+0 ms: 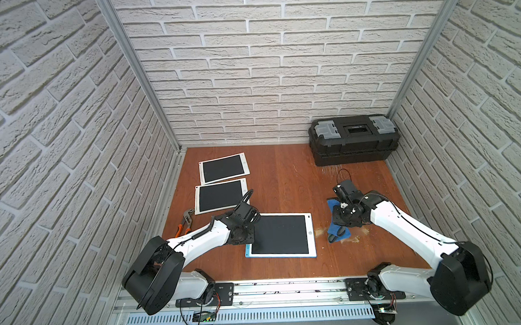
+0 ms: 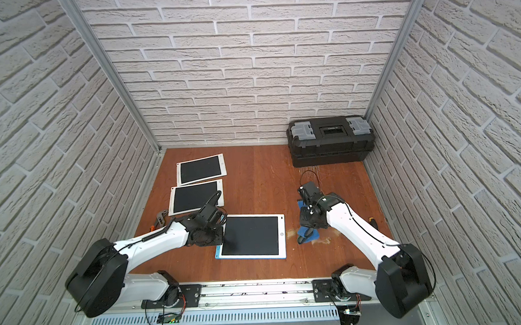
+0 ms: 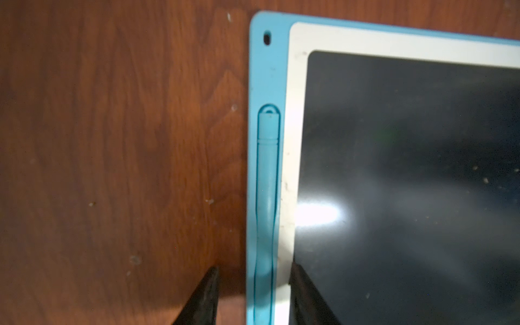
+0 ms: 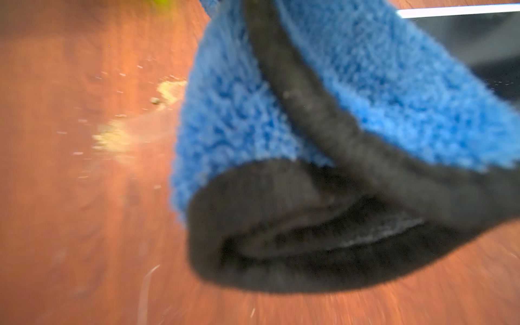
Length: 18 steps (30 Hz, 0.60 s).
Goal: Wipe the drawing tablet
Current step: Wipe the dirt from the drawing tablet.
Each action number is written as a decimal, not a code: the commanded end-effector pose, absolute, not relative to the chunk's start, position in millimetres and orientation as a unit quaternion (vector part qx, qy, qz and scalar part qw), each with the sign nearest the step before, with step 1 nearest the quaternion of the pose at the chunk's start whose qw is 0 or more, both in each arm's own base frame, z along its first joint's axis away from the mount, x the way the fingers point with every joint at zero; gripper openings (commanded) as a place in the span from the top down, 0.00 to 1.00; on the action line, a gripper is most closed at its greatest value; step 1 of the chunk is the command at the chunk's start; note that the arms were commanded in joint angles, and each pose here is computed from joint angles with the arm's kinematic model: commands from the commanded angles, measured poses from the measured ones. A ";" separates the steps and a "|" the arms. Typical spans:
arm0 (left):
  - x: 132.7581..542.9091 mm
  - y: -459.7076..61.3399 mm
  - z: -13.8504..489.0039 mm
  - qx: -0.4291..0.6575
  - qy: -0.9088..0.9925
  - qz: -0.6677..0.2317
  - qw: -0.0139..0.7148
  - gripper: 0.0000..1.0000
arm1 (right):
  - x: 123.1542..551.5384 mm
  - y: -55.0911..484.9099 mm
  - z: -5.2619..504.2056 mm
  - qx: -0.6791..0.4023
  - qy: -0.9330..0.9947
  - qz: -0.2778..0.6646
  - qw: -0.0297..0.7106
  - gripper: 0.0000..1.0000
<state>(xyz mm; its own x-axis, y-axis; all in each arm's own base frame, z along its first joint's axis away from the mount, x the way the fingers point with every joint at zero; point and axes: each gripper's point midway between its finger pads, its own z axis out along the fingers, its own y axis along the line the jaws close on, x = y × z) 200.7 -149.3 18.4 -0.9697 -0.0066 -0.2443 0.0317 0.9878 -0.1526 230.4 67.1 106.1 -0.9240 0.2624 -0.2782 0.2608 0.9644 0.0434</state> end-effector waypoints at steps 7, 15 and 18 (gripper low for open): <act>184.1 -128.6 15.4 -0.003 0.993 -0.045 0.107 0.56 | 242.3 51.7 111.0 0.110 0.980 -0.124 0.113 0.98; 188.5 -132.1 27.0 0.000 0.990 -0.061 0.128 0.55 | 252.6 121.8 120.8 0.017 0.980 -0.155 0.124 0.98; 190.4 -134.3 29.4 0.002 0.989 -0.068 0.135 0.55 | 250.3 162.1 101.8 0.012 0.993 -0.087 0.080 0.98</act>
